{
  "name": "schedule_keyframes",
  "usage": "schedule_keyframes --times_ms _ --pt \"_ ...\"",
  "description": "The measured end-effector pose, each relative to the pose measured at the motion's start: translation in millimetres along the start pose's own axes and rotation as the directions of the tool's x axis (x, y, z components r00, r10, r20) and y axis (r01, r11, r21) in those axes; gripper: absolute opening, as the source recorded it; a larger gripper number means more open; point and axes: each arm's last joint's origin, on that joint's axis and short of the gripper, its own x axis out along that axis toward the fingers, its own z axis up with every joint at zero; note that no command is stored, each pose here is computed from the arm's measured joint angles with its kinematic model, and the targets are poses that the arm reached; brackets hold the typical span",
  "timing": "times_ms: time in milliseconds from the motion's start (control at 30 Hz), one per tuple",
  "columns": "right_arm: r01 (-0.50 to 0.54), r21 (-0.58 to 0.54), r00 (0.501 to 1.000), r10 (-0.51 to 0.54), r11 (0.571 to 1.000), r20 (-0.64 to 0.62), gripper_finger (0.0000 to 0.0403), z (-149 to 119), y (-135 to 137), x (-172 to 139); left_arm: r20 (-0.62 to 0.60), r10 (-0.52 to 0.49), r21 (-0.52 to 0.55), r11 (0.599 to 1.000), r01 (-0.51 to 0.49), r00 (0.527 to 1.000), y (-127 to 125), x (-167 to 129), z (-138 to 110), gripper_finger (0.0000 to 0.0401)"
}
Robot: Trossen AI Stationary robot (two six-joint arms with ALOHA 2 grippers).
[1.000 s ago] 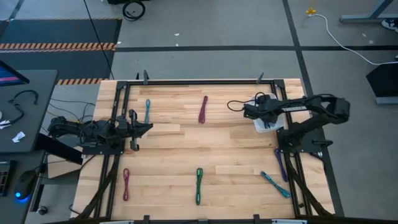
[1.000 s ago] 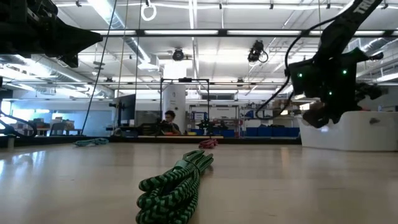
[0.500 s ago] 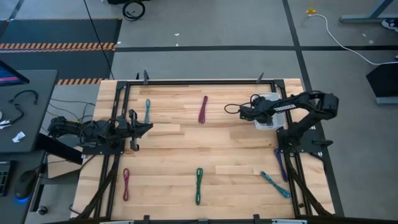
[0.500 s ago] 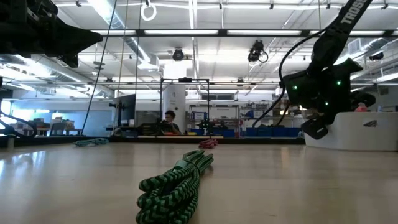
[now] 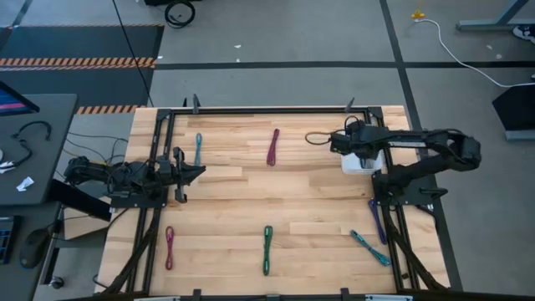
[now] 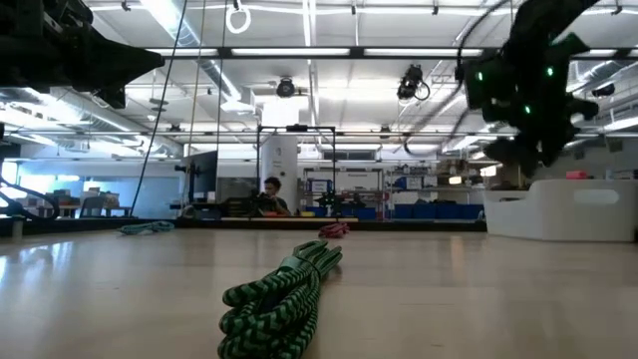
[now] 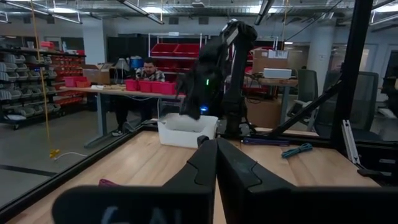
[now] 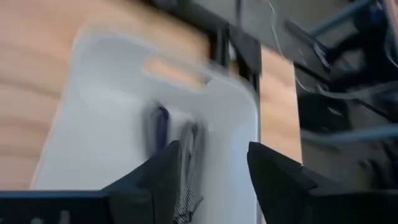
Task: Pick and place USB-C Cables
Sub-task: Put the bottom pink charger cable into the white bin
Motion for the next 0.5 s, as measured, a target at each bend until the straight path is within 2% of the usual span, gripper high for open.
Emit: schedule_keyframes --times_ms 200,300,433,500 --pt "-0.15 -0.041 0.981 0.154 0.988 0.121 0.0193 21 -6 -33 0.001 0.0 -0.001 1.0 0.0 1.0 0 0 0 0.0012" --pt "-0.254 -0.088 0.942 0.267 0.963 0.201 0.0191 24 2 -45 0.002 0.0 -0.004 1.0 0.0 1.0 0 0 0 0.0018" --pt "-0.437 -0.156 0.834 0.464 0.886 0.299 0.019 21 23 -62 0.002 0.0 -0.004 1.0 0.0 1.0 0 0 0 0.0018" --pt "-0.55 -0.206 0.733 0.586 0.809 0.346 0.019 17 40 -70 0.003 0.0 -0.005 1.0 0.0 1.0 0 0 0 0.0014"
